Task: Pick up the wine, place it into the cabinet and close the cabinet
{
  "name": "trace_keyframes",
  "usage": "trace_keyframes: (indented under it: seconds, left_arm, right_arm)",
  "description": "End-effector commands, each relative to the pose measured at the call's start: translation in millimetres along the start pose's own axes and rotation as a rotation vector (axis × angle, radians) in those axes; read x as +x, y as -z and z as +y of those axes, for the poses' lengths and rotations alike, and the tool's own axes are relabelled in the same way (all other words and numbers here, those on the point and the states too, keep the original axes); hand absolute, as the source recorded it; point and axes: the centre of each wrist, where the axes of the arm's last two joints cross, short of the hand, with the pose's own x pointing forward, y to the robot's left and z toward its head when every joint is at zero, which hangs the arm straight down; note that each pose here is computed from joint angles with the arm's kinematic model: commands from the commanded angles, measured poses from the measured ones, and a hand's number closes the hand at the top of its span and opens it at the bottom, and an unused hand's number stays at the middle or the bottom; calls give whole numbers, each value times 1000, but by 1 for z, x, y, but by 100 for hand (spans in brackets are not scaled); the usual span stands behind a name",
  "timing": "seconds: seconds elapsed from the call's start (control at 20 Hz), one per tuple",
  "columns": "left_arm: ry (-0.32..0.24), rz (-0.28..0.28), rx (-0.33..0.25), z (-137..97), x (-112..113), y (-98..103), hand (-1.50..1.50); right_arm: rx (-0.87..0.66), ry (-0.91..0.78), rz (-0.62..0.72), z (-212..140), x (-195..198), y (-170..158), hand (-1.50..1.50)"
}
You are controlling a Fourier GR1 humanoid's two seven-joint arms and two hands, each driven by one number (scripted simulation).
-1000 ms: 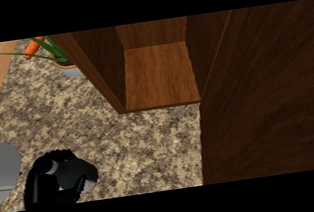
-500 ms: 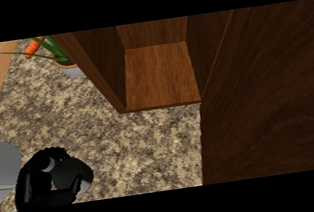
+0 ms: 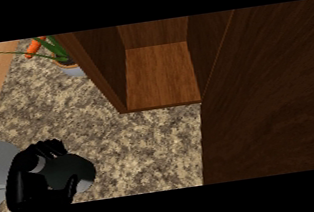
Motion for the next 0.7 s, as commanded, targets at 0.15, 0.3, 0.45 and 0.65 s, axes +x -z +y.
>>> trace_keyframes:
  seconds: [0.15,0.3,0.45,0.65]
  left_arm:
    - [-56,0,-67,-48,37,10,150]
    - [-43,18,-86,-69,66,31,150]
    - [-28,29,-92,-82,77,43,150]
    - [-83,80,-167,-134,78,53,150]
  right_arm:
    - [23,67,-72,4,19,-8,-150]
    - [21,70,-47,16,12,-9,-150]
    - [35,57,-54,4,15,-14,-150]
    - [47,60,-62,7,12,-12,-150]
